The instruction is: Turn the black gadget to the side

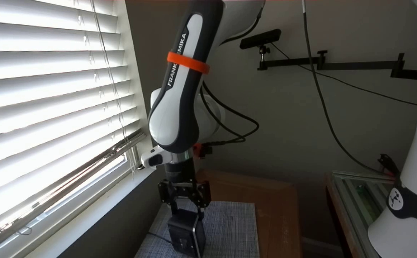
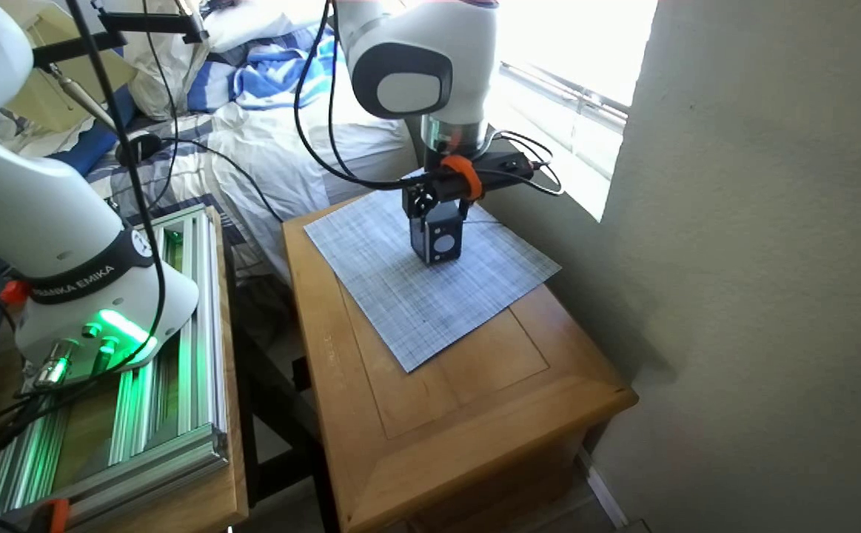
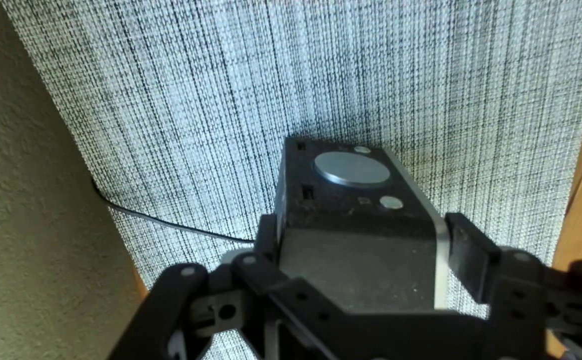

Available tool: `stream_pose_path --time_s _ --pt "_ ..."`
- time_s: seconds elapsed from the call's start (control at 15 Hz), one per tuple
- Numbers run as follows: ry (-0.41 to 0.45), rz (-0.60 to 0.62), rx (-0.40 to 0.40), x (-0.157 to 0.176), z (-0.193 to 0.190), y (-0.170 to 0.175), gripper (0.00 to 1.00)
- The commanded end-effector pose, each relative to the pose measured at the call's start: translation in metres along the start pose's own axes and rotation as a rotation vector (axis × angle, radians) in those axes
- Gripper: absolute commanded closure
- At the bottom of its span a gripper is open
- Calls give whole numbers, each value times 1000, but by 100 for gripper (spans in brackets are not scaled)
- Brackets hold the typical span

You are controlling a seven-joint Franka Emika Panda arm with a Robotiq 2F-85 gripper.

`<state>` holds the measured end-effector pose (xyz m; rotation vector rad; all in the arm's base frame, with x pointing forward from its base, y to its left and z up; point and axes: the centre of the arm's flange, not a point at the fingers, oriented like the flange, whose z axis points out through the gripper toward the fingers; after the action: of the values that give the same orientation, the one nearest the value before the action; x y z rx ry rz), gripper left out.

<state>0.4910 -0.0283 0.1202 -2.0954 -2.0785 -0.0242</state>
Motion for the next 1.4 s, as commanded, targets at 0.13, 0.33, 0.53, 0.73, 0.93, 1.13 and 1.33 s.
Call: stream_pose_path --time_s 0.13,0.33,0.53,0.73,0.93,1.13,1.33 --pt "-19 -15 19 0 17 -3 42" --pt "-20 -20 26 1 20 -4 0" --pt "-18 -24 42 4 27 -8 0" --pt "-26 -30 37 6 25 -9 0" --pt "-38 -26 23 9 16 -11 0" --pt "-48 10 8 13 3 -12 0" --pt "-66 43 3 14 -8 -13 0"
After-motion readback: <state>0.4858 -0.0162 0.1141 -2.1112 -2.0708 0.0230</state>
